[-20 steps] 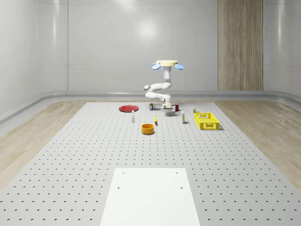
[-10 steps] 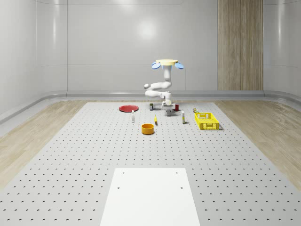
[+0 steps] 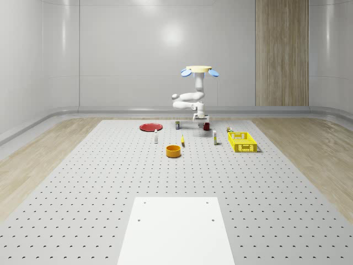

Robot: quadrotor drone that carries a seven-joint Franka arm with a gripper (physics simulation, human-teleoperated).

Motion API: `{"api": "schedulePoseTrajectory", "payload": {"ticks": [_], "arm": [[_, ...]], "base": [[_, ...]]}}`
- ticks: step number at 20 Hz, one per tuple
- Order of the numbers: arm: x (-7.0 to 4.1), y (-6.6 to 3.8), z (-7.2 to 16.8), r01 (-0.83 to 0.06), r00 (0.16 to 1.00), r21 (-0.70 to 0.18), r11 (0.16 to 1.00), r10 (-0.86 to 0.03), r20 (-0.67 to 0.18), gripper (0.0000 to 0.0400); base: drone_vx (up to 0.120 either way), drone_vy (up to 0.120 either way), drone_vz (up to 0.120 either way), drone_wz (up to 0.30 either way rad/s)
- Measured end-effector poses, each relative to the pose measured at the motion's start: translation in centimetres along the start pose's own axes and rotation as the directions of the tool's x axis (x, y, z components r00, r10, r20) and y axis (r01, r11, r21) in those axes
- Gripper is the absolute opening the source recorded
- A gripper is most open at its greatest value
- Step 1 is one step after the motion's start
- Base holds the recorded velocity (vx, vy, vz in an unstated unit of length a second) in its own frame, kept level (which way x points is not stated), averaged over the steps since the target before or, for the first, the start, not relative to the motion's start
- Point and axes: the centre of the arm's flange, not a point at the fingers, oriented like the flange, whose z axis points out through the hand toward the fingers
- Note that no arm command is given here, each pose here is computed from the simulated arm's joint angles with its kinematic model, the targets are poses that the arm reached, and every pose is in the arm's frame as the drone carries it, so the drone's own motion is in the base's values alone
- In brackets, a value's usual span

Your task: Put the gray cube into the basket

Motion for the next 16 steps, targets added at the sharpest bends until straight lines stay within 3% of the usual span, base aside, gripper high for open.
{"api": "schedulePoseTrajectory", "payload": {"ticks": [4,8,12,16], "arm": [[0.00,0.00,-0.11,0.000,1.000,0.000,1.000,0.000,0.000,0.0250],[0.00,0.00,-0.16,0.000,1.000,0.000,1.000,0.000,0.000,0.0250],[0.00,0.00,-0.18,0.000,1.000,0.000,1.000,0.000,0.000,0.0250],[0.00,0.00,-0.18,0.000,1.000,0.000,1.000,0.000,0.000,0.0250]], "base": [[0.120,0.120,0.070,0.000],[0.000,0.120,0.000,0.000],[0.100,0.120,0.000,0.000],[0.000,0.120,0.000,0.000]]}}
